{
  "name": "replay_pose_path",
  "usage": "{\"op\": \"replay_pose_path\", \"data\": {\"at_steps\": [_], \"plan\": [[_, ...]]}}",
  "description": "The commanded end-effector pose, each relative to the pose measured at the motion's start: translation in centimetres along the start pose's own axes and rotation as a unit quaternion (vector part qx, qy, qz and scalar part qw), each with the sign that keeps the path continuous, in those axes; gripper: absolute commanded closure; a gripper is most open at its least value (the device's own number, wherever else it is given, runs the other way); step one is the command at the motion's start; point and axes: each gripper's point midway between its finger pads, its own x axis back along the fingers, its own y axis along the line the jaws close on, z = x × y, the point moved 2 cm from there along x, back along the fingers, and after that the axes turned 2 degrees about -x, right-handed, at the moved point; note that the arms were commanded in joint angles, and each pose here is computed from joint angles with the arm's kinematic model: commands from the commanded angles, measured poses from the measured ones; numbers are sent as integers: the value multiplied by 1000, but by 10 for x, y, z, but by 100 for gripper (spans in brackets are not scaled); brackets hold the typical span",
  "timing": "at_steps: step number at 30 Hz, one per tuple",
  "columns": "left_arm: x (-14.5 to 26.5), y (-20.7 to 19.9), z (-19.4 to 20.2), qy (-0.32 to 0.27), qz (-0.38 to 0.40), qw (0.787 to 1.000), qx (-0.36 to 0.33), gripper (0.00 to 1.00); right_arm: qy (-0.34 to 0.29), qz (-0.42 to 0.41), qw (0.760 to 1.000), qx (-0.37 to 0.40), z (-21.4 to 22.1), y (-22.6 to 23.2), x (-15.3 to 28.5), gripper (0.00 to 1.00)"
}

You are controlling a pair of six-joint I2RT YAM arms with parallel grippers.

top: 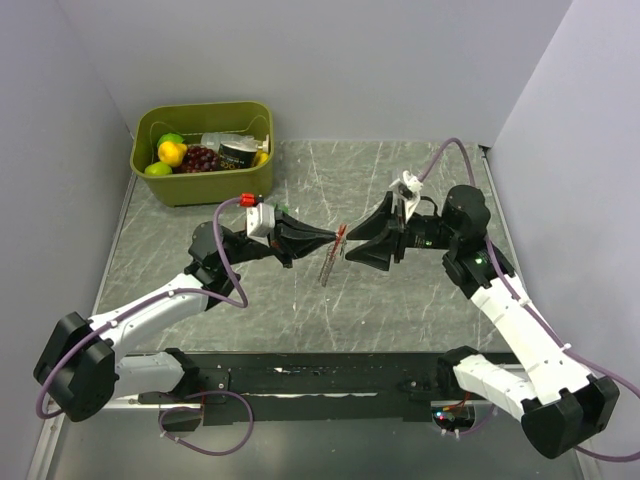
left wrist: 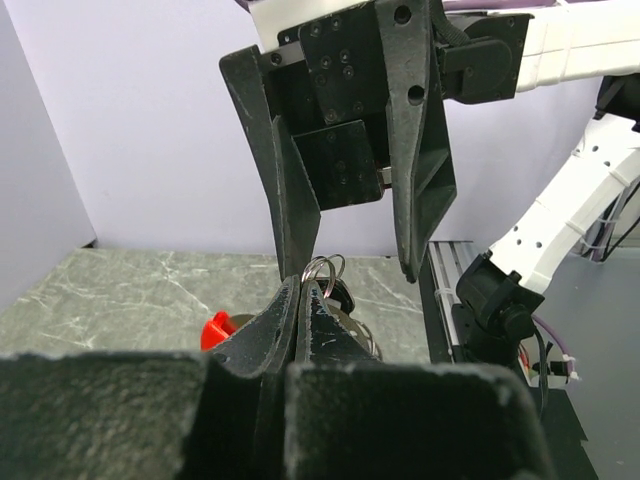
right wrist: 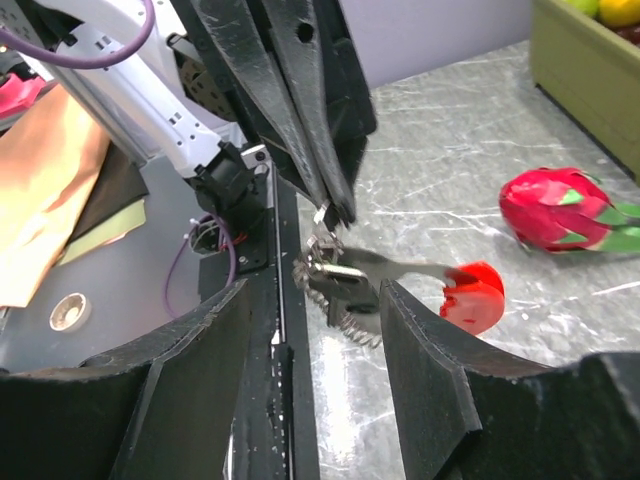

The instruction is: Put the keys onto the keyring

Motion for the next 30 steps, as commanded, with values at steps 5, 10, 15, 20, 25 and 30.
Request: {"op": "replay_pose_path", "data": {"at_steps": [5, 10, 15, 20, 25, 30], "plan": [[-7, -5, -21, -25, 21, 999, -14, 99, -15, 13, 999, 37, -20, 0, -10, 42], [-9, -6, -21, -21, 28, 999, -11, 99, -9, 21, 999, 31, -21, -5, -14, 59], [-7, -4, -19, -18, 20, 1000, -13, 99, -2, 29, 999, 34, -17, -7, -13, 74], [-8, -5, -19, -16, 25, 999, -13, 99, 1, 26, 999, 28, -14, -8, -14, 86], [-8, -5, -20, -14, 25, 999, -18, 99, 2, 21, 999, 26, -13, -7, -14, 97], [-7, -5, -21, -15, 22, 999, -22, 99, 4, 19, 1000, 22, -11, -7, -14, 100]]}}
